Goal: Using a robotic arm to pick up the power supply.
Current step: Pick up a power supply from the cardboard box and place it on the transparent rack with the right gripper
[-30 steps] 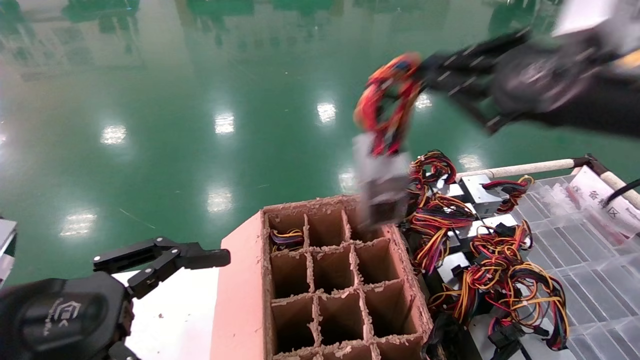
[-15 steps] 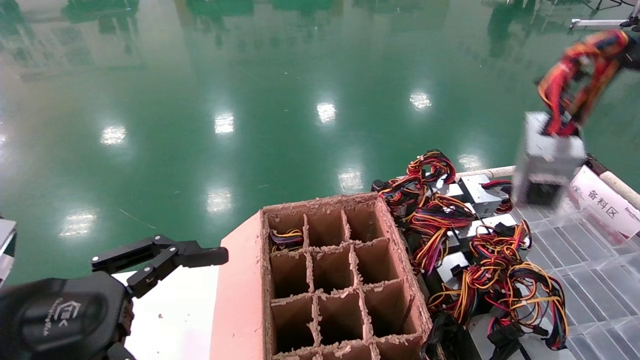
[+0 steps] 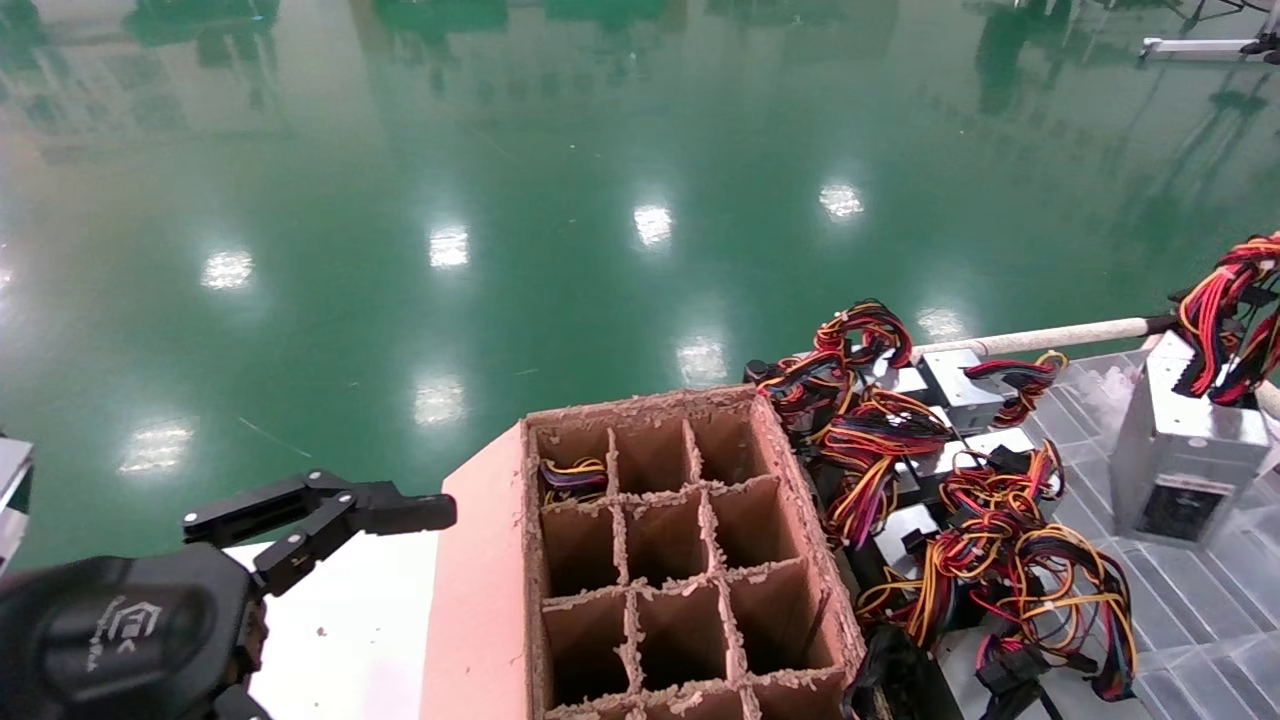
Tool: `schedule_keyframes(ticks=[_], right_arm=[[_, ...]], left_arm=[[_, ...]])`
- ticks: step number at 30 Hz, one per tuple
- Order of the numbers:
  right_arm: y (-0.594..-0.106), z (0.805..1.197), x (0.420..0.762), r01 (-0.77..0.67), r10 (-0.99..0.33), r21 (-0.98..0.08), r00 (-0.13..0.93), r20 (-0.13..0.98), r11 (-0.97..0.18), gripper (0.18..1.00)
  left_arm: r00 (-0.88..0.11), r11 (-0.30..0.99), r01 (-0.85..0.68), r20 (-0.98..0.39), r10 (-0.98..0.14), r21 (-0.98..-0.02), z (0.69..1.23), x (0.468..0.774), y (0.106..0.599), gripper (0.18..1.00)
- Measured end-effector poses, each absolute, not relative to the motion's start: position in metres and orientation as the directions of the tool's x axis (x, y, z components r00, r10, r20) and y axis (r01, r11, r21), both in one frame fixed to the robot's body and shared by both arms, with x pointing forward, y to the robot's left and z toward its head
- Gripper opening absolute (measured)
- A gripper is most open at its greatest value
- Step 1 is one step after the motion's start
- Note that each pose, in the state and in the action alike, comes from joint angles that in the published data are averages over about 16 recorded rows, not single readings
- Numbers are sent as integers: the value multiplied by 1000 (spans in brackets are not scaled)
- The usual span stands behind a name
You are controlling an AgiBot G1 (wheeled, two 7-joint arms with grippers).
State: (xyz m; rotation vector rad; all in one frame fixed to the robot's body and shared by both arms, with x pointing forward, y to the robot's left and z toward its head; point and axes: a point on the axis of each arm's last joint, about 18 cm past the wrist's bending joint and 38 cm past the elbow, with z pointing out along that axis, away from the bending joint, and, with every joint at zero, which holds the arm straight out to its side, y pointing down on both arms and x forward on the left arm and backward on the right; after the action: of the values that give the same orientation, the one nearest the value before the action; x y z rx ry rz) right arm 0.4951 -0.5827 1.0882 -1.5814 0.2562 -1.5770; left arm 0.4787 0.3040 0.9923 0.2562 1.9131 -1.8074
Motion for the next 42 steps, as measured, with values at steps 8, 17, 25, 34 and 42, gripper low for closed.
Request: schedule_keyframes(ticks=[8, 17, 25, 34, 42], right_arm=[[-598, 1060, 511, 309, -707, -722, 182, 683, -619, 197], [-593, 1041, 525, 244, -694, -733, 237, 680, -635, 197], [-579, 1034, 532, 245, -671, -736, 303, 676, -631, 197], [-563, 1030, 538, 249, -644, -739, 368, 670, -626, 197], [-565, 1019, 533, 222, -644, -749, 397, 654, -624, 196]], left_arm=[[-861, 105, 458, -470, -194, -883, 992, 479, 304, 1001], [-861, 105, 458, -470, -194, -883, 992, 479, 304, 1001], [-861, 105, 458, -470, -194, -883, 992, 479, 304, 1001], [-861, 105, 458, -470, -194, -883, 992, 479, 304, 1001], [-861, 105, 458, -470, -194, -883, 992, 479, 304, 1001]])
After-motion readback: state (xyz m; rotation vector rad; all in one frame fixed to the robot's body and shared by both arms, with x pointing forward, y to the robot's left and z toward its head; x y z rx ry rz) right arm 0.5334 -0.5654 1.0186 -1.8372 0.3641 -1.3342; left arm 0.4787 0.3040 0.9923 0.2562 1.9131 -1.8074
